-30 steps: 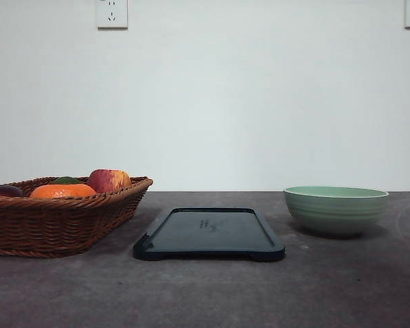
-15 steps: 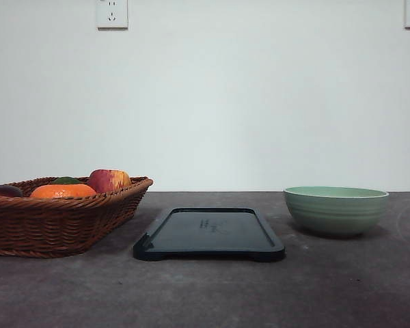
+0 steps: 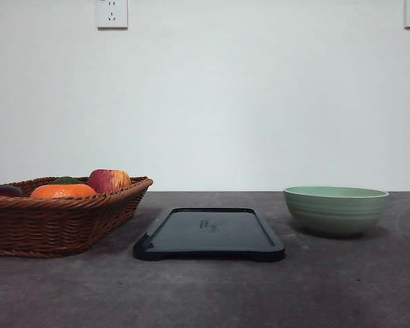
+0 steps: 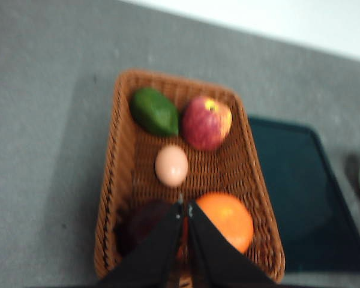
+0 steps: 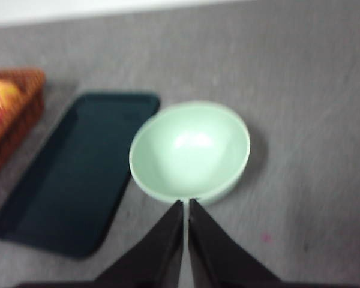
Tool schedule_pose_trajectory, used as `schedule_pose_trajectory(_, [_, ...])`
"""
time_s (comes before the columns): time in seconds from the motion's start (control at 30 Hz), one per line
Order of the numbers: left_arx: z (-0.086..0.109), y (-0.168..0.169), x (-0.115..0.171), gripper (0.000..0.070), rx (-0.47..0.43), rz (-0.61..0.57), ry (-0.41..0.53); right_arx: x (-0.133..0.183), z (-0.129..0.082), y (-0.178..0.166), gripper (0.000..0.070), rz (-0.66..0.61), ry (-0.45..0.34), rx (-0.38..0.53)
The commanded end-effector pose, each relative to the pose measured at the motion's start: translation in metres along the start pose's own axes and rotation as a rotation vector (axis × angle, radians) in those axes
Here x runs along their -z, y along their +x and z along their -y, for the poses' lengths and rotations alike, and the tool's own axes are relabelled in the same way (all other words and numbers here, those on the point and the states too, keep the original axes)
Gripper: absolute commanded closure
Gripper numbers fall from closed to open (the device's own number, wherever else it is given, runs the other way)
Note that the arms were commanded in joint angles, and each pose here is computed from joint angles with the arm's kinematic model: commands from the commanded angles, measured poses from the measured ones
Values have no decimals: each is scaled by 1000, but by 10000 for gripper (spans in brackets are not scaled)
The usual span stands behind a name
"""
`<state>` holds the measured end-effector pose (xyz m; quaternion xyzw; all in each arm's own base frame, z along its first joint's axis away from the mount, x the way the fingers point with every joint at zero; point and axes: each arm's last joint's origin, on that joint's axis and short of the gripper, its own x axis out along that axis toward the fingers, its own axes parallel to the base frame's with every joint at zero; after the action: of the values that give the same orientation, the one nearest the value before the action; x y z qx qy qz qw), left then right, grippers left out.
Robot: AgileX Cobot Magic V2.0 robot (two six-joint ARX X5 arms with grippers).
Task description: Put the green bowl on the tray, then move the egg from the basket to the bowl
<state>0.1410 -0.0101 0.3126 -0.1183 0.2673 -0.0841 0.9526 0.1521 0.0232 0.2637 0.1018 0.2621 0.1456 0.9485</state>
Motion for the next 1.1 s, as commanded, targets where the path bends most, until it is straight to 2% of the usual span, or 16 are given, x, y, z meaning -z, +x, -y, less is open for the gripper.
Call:
schedule_pose_trajectory(0.0, [3,3,-8,700,21,-28,65,-7,-2,4,693,-33,-20,-6])
schedule_pose_trajectory(0.23, [11,24,-13,700,53,-226,162,-19,-3,21,693,-181,-9,5])
schedule_pose_trajectory(0.4, [14,31,-14,694,72,-239,183,-26,-3,24,677,-183,-9,6])
schedule_pose_trajectory(0.47, [15,31,-16,620,75,-220,186,-27,-4,23,579,-180,-10,8])
schedule_pose_trajectory(0.53, [15,32,-17,487,78,-200,190,-27,-3,23,423,-182,-8,17])
schedule_pose_trajectory(0.6, [15,32,-18,402,80,-190,192,-26,-3,23,355,-191,-1,20])
schedule_pose_trajectory(0.67, [15,32,-18,382,80,-189,192,-25,-3,23,356,-200,5,22])
schedule_pose_trajectory(0.83, [15,32,-18,382,80,-189,191,-30,-3,23,362,-221,44,49])
schedule_pose_trajectory(1.07, [15,32,-18,382,78,-190,178,-59,-2,42,363,-342,50,129])
